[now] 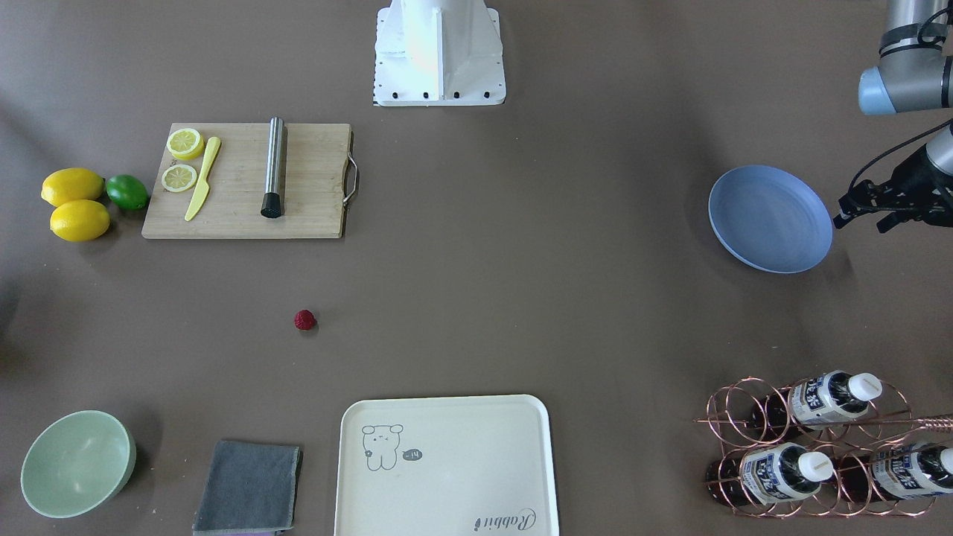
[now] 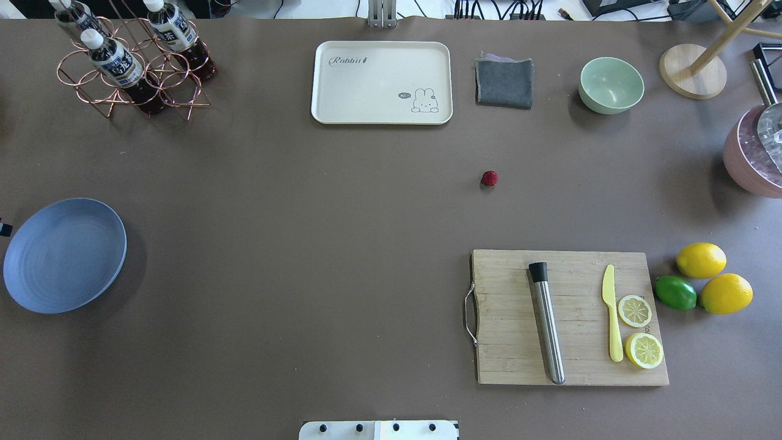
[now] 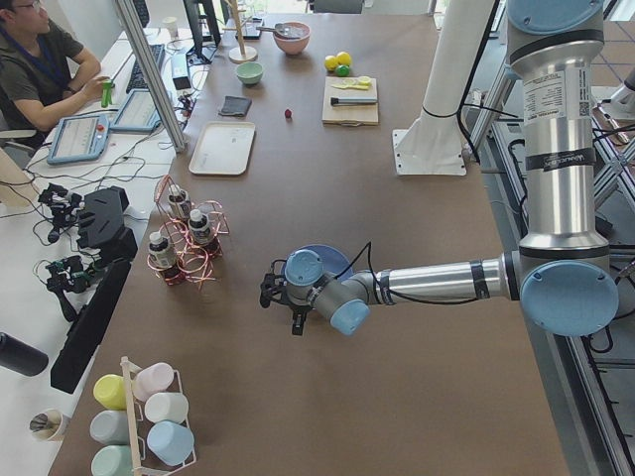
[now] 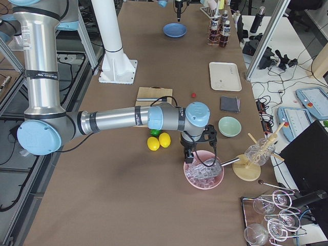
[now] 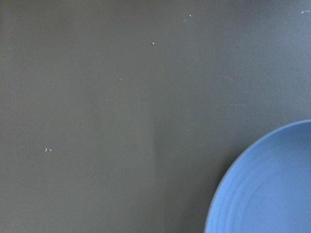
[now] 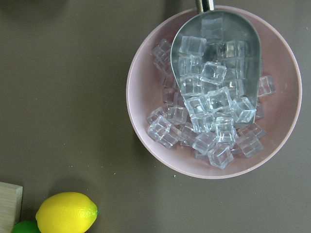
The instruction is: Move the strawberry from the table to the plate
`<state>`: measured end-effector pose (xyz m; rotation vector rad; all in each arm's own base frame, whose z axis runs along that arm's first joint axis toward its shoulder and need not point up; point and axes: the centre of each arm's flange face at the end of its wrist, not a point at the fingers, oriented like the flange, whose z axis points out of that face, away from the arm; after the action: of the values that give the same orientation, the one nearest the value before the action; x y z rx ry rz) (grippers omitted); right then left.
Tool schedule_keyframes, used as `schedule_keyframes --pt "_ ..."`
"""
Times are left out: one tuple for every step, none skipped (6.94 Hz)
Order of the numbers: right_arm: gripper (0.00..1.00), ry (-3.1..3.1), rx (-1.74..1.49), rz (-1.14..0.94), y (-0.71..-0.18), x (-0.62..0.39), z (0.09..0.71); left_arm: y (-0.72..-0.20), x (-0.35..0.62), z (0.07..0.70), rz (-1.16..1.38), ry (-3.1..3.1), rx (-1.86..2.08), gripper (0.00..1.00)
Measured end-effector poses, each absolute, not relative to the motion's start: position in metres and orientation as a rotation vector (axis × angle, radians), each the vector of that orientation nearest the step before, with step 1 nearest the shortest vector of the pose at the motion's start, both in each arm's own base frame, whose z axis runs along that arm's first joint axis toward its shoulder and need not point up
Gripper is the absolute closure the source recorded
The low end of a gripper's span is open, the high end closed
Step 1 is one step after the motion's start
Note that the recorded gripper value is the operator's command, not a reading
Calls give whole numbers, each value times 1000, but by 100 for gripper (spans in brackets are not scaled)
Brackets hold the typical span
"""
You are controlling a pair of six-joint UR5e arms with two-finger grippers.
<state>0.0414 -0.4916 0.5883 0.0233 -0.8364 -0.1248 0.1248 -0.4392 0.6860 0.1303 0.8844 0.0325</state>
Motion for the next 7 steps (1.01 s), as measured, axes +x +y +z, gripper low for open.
schedule_keyframes --pt "0 -845 22 -124 -490 40 588 -440 129 685 32 882 130 13" --pt "0 -848 23 -124 -490 40 587 -439 132 685 38 883 129 14" --pt "0 -849 22 -125 -490 39 587 -438 139 684 54 887 129 14" --pt "0 -851 19 -126 -490 37 586 -437 146 682 71 892 131 19" --pt "0 -855 18 -126 -490 34 585 -436 151 681 82 895 131 27" --pt "0 -857 19 -129 -491 32 582 -435 154 682 88 896 129 29" --pt "0 -858 18 -130 -491 31 582 -435 155 682 91 896 127 29"
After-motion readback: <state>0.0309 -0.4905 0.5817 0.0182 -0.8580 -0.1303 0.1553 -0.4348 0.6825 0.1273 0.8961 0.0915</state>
